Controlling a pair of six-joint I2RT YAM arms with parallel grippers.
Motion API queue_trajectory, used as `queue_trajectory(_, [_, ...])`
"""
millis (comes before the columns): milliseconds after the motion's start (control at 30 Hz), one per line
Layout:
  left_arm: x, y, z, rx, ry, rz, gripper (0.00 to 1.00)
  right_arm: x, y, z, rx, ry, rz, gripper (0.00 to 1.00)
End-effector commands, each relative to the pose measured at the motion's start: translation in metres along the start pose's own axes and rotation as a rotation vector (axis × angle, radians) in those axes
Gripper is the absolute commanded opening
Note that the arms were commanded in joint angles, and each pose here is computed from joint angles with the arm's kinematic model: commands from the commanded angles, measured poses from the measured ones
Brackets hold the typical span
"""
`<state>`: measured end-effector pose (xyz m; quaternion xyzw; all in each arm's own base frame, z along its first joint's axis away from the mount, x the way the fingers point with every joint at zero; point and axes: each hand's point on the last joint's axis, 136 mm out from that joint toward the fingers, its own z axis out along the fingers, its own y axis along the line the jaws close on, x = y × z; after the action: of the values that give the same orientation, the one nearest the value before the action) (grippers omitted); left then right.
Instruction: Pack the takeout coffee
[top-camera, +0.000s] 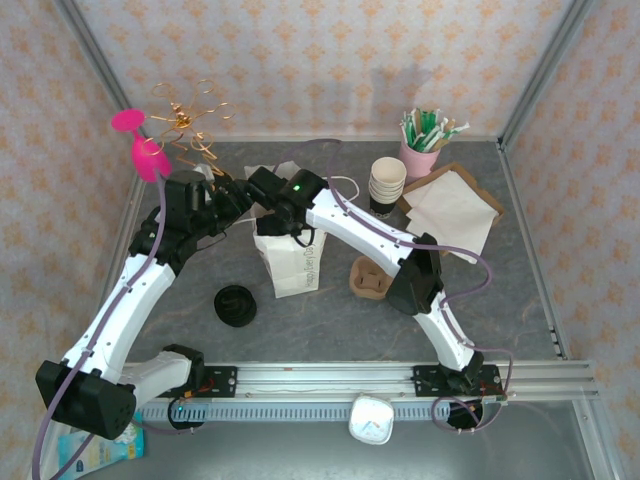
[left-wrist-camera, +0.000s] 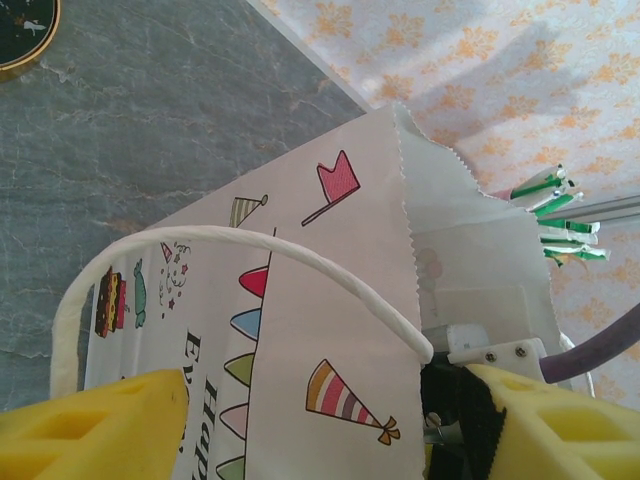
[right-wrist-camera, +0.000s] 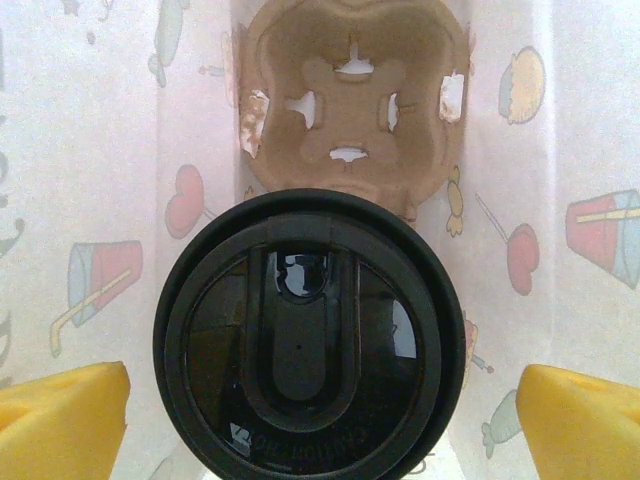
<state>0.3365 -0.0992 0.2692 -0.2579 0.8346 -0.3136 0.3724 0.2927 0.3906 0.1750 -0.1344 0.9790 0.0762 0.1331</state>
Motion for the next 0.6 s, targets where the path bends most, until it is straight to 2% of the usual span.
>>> queue_trajectory(0, [-0.01,-0.014,-0.006,0.034,-0.019,0.029,0.73,-0.008,0.003,-0.032,-0.02,-0.075,0.006,0.99])
queue_trajectory(367, [-0.008,-0.008,-0.004,0.013,-0.018,0.037,0.7,-0.012,0.006,-0.043,-0.047,-0.1,0.013,1.0])
queue_trajectory(567, [-0.005,-0.006,0.001,0.018,-0.001,0.034,0.62,-0.01,0.004,-0.036,-0.025,-0.089,0.001,1.0])
